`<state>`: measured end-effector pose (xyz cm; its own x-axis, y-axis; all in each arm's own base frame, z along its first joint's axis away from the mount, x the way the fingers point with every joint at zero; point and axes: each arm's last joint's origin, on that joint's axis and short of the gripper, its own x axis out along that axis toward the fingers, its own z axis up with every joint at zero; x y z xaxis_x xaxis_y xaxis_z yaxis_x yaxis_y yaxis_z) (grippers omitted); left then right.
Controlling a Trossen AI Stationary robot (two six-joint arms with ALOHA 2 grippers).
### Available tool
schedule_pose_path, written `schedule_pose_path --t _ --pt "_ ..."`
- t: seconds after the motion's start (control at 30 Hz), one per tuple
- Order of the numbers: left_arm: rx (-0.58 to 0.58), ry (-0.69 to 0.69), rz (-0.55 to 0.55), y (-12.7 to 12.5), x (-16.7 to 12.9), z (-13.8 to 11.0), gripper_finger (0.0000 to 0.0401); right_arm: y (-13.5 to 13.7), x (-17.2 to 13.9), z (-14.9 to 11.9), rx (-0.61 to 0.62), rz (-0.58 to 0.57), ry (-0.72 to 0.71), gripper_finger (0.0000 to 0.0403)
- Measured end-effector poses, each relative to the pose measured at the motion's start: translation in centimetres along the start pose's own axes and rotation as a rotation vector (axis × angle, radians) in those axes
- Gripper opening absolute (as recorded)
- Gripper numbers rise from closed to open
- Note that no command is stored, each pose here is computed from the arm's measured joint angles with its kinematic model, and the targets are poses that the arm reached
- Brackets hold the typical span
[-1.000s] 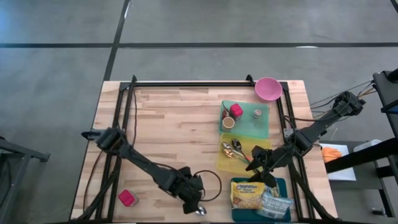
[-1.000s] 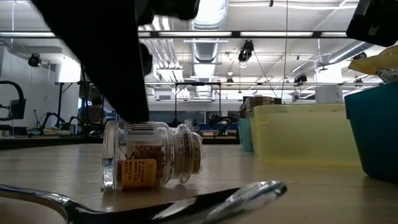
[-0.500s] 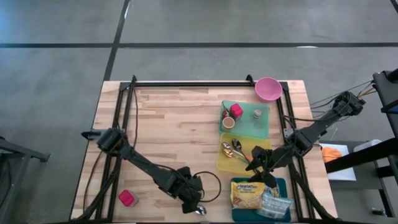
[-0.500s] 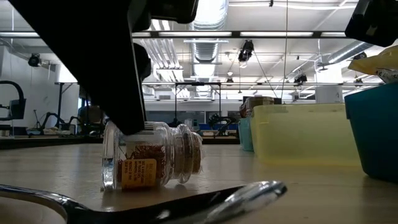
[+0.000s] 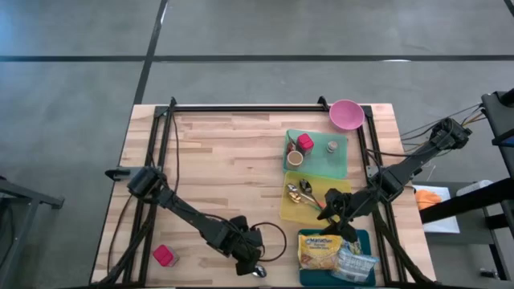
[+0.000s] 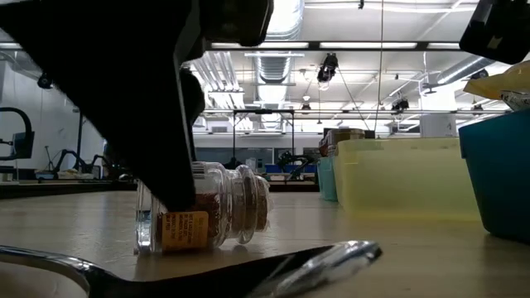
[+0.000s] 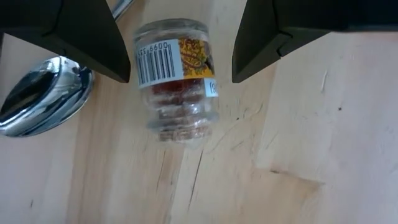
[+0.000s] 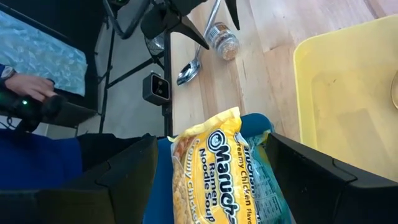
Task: Pick & Place Food Item
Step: Put the brown seasoning bottle into the green bin
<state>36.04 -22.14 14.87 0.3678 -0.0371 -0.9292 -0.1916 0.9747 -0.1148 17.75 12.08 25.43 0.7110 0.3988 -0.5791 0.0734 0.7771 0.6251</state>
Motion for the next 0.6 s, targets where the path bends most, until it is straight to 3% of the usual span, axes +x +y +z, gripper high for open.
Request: schedule_pose_path --t 0.2,0.47,0.6 --pt "0.0 0.015 0.013 0.09 0.43 -0.2 0.0278 -0.02 0.0 -0.01 0.0 -0.002 0.002 0.0295" --pt "-0.009 0.013 0.006 0.01 0.74 -0.21 0.0198 -0.04 0.0 -0.03 -0.004 -0.004 0.004 0.0295" --pt "-0.01 0.009 0.003 0.0 0.74 -0.15 0.0192 -0.04 0.0 -0.03 -0.008 -0.004 0.004 0.0295"
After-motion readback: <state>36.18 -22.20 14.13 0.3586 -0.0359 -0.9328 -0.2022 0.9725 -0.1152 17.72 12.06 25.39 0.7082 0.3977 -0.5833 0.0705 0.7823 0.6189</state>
